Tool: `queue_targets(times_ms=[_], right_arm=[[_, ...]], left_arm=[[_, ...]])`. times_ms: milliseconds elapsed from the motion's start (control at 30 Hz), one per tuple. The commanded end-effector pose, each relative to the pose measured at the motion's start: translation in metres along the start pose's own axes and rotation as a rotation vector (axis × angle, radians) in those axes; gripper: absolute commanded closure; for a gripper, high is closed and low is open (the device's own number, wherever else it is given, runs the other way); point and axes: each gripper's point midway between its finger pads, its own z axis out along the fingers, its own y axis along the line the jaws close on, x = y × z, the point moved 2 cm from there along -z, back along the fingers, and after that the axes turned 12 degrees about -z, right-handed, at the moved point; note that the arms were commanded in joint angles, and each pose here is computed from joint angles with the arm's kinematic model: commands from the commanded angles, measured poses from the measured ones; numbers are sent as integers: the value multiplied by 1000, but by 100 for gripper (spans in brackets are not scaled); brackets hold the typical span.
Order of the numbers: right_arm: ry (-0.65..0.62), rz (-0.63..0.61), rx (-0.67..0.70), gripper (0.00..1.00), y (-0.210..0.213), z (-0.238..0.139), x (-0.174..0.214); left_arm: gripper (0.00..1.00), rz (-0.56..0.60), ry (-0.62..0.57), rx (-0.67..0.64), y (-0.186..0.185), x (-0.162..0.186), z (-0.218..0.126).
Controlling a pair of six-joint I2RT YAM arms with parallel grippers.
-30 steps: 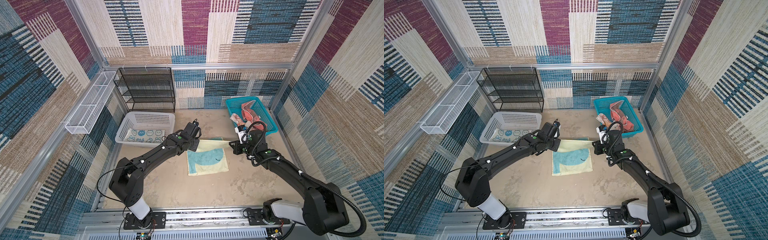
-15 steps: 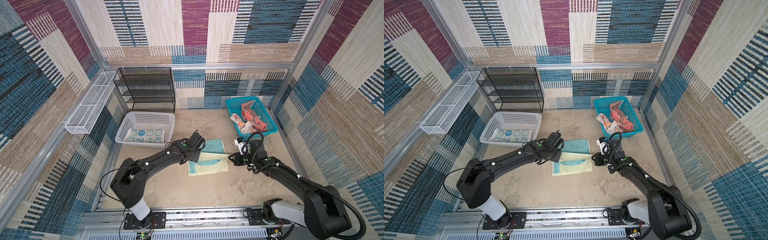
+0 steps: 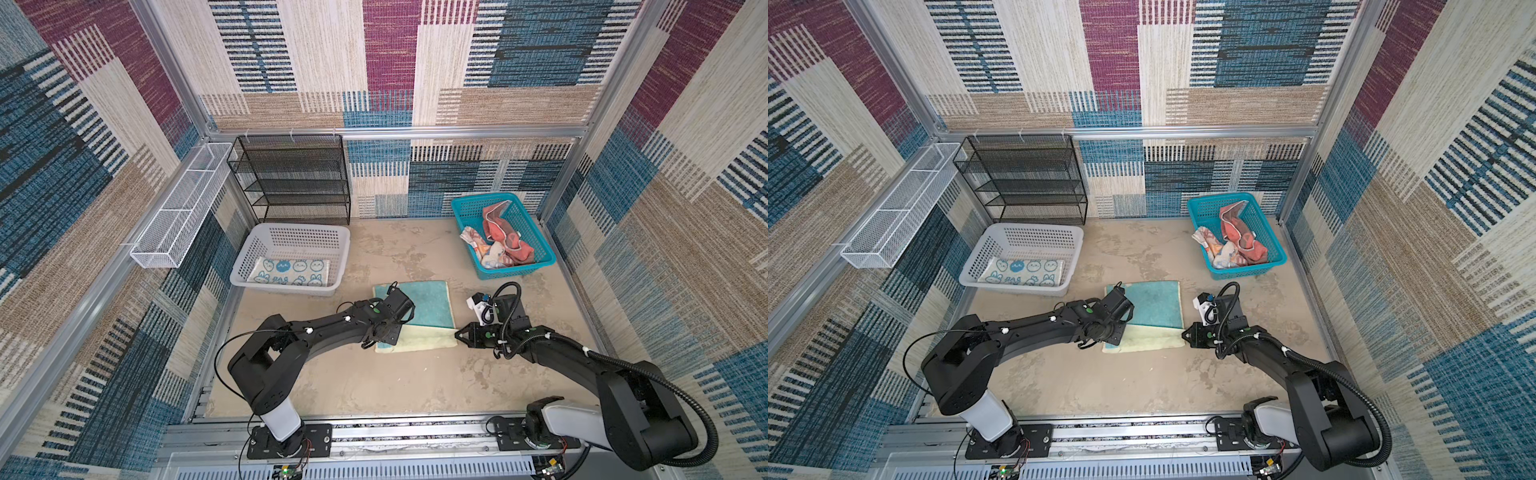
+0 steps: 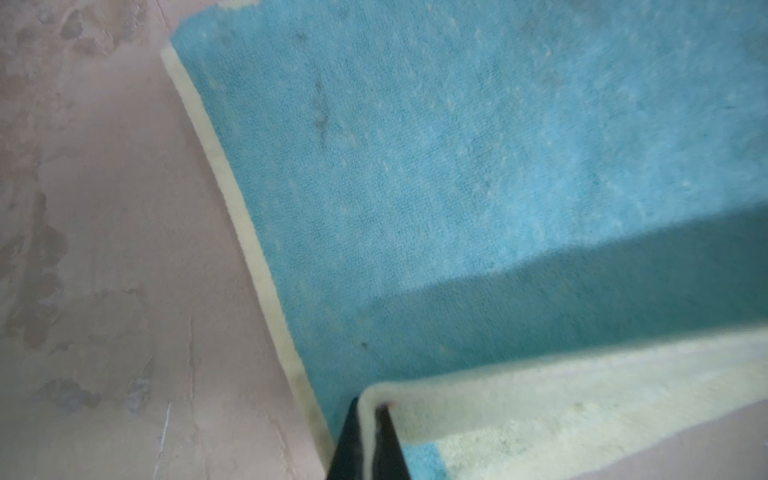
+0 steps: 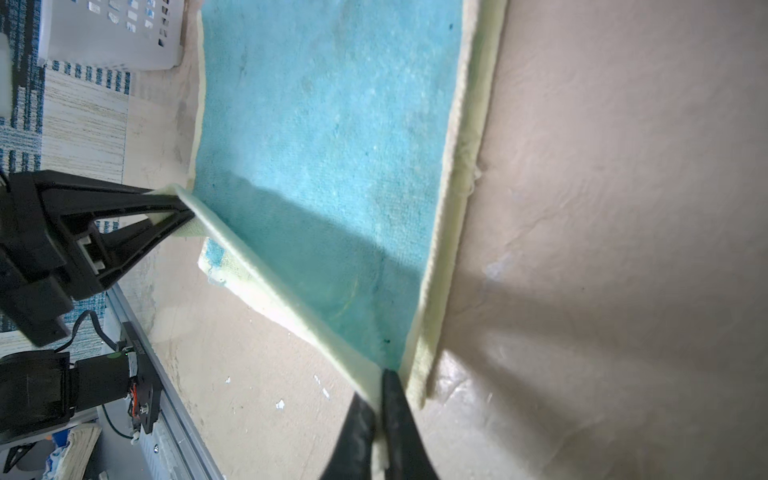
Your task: Fold and stack the towels
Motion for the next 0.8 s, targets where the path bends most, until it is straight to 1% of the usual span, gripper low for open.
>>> queue_targets(times_ms=[0,67,100,167,233,367,467,767], right_arm=[[-37,7,13,71,0,-2,-8],[-51,4,44,60,-3,-5,-12],[-58,2,58,57,-4,-6,-14],[-86,-7,86,52,-5,-11,-21],[-111,-15,102,49,-5,-14,-28],[-145,-31,101,48,-3,-15,-43],[-144,-38,99,48,-4,-11,-48],[-126,-66,64,48,-1,0,-53]], left_arm=[[79,-22,-55,-6,3,-1,-1],[76,-14,-78,8,1,1,-2],[75,-11,-88,5,1,2,-3],[74,4,-107,6,1,5,-5],[72,20,-127,8,1,9,-6],[70,46,-149,26,0,19,-7],[68,70,-158,24,1,27,-6],[58,152,-191,10,-4,47,-7]])
